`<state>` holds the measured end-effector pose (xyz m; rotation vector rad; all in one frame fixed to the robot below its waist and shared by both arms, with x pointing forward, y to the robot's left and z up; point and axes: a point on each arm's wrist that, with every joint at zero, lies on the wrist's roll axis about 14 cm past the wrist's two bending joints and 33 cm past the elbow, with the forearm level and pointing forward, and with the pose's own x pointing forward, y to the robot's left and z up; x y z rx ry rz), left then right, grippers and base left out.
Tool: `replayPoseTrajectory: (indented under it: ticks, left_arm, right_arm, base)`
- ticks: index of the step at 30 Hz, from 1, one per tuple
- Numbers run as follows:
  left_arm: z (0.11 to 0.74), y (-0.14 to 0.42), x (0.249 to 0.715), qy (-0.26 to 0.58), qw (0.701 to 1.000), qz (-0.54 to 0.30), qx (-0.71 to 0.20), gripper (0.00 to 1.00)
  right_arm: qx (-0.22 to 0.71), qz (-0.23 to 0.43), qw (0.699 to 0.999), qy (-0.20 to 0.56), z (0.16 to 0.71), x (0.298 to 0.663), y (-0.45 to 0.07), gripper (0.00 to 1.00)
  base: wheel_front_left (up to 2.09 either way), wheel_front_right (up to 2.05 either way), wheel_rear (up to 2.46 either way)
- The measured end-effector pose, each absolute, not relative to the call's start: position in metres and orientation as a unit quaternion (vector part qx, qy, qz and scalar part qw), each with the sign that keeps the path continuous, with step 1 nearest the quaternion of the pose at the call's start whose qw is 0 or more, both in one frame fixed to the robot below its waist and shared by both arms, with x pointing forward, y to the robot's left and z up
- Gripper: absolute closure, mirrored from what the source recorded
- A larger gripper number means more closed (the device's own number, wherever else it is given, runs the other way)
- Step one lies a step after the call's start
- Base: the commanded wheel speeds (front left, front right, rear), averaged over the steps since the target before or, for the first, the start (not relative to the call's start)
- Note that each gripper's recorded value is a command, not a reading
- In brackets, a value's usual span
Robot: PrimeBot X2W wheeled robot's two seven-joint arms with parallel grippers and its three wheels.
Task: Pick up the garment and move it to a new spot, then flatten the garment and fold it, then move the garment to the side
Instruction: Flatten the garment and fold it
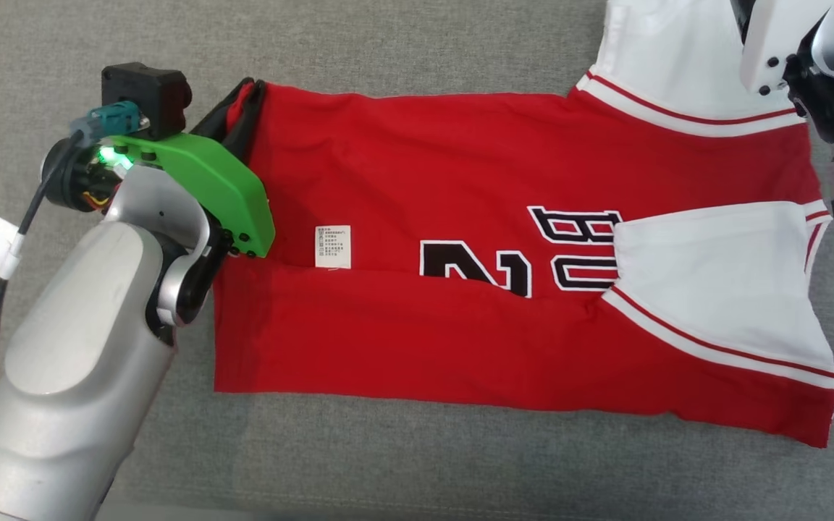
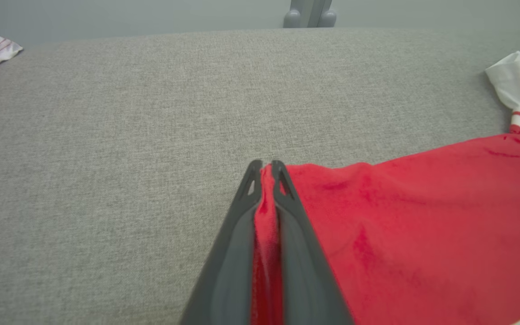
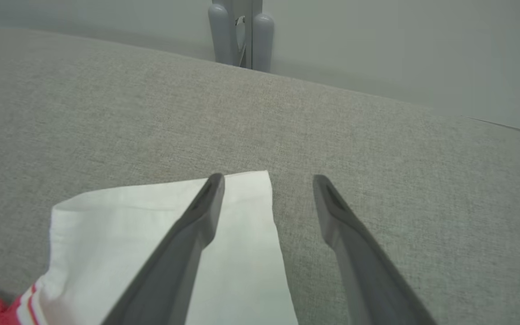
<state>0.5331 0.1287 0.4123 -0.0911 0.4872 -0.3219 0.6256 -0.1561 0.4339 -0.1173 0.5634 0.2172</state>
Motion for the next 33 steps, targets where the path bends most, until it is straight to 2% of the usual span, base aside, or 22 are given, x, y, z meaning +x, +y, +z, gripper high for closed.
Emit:
replayPoseTrajectory:
  ticks: [6,12,13,14,15,17,26,33]
  left_arm:
    - [0.405,0.135,0.53,0.241,0.958,-0.149,-0.049,1.0]
    - [0.397,0.139,0.53,0.247,0.957,-0.143,-0.051,1.0]
    - [0.396,0.139,0.53,0.247,0.957,-0.144,-0.051,1.0]
    - [0.396,0.138,0.53,0.248,0.957,-0.144,-0.051,1.0]
    - [0.395,0.137,0.53,0.248,0.956,-0.145,-0.051,1.0]
    - [0.394,0.136,0.531,0.25,0.956,-0.146,-0.053,1.0]
    - [0.405,0.136,0.537,0.232,0.96,-0.145,-0.052,1.0]
    - [0.416,0.137,0.527,0.222,0.963,-0.144,-0.059,1.0]
  right_arm:
    - [-0.058,0.114,0.934,0.333,0.392,0.636,-0.137,0.0]
    - [-0.061,0.115,0.927,0.352,0.375,0.639,-0.132,0.0]
    - [-0.062,0.115,0.926,0.354,0.373,0.639,-0.132,0.14]
    - [-0.062,0.115,0.926,0.354,0.373,0.638,-0.132,0.53]
    - [-0.062,0.115,0.926,0.354,0.371,0.638,-0.132,0.64]
    - [-0.06,0.115,0.927,0.353,0.371,0.637,-0.133,1.0]
    - [-0.044,0.122,0.942,0.31,0.39,0.631,-0.133,1.0]
    - [-0.04,0.135,0.955,0.26,0.42,0.609,-0.143,1.0]
  base:
    - [0.0,0.0,0.0]
    - [0.0,0.0,0.0]
    - [0.0,0.0,0.0]
    - [0.0,0.0,0.0]
    - [0.0,0.0,0.0]
    - [0.0,0.0,0.0]
    - [0.0,0.0,0.0]
    - [0.0,0.0,0.0]
